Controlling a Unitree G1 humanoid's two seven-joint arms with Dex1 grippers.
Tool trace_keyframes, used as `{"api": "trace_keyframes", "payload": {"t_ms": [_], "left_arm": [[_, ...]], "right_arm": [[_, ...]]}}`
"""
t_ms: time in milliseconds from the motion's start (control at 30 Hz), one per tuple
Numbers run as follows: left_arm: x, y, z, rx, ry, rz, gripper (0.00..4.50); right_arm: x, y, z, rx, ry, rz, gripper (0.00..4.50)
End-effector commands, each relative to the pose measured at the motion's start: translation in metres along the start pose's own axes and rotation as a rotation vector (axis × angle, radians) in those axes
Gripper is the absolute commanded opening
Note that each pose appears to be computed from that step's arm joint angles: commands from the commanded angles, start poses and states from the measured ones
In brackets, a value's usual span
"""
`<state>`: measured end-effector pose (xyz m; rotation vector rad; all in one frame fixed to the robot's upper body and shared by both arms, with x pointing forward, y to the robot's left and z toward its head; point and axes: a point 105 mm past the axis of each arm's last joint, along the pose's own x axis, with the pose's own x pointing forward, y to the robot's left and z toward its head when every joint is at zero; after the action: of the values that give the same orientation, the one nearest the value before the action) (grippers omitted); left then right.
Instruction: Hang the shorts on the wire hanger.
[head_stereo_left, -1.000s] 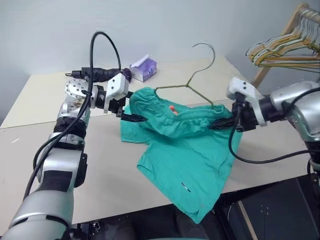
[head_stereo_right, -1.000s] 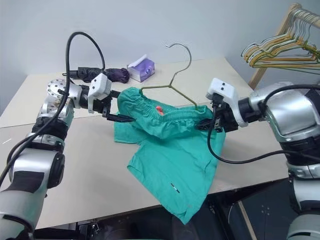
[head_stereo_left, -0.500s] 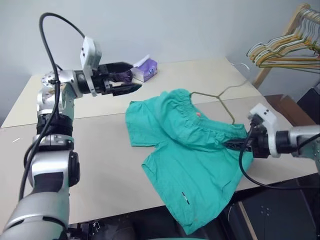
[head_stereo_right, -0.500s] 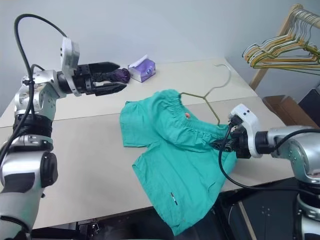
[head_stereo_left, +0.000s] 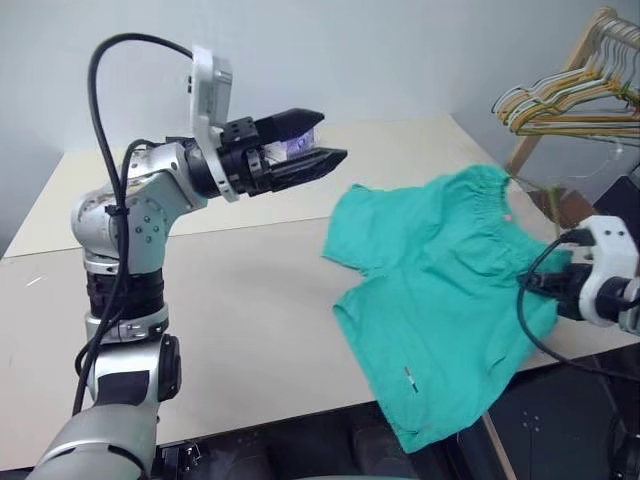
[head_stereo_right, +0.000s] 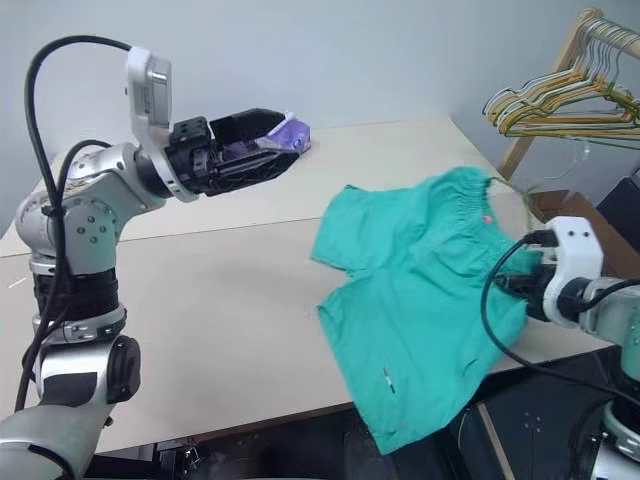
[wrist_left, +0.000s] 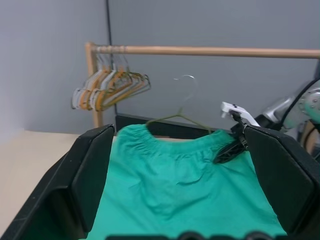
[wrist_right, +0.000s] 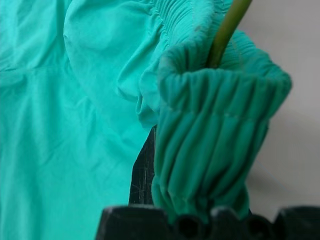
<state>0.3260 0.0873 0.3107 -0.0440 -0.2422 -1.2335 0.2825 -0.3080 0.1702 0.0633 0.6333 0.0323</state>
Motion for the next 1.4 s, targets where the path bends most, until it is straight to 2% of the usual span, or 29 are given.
{"api": "trace_keyframes", "payload": {"t_ms": [33,233,500,767,1067,1400], "left_arm": [[0.003,-0.003,0.024,0.06,-0.077,0.01,4.47],[0.007,-0.004,0.035,0.06,-0.133,0.014,4.47],[0.013,-0.006,0.038,0.057,-0.165,0.0,4.47],[0.012,-0.006,0.038,0.062,-0.166,0.001,4.47],[0.011,-0.008,0.036,0.073,-0.149,-0.006,4.47],[0.01,-0.007,0.034,0.074,-0.134,0.001,4.47]], "right_arm": [[-0.018,-0.024,0.03,0.048,-0.09,-0.128,0.0],[-0.04,-0.063,0.07,0.233,-0.179,-0.305,0.0],[-0.052,-0.084,0.09,0.421,-0.209,-0.387,0.0],[-0.067,-0.114,0.086,0.64,-0.217,-0.536,0.0],[-0.059,-0.134,0.068,0.812,-0.178,-0.581,0.0],[-0.05,-0.145,0.056,0.856,-0.158,-0.604,0.0]]}}
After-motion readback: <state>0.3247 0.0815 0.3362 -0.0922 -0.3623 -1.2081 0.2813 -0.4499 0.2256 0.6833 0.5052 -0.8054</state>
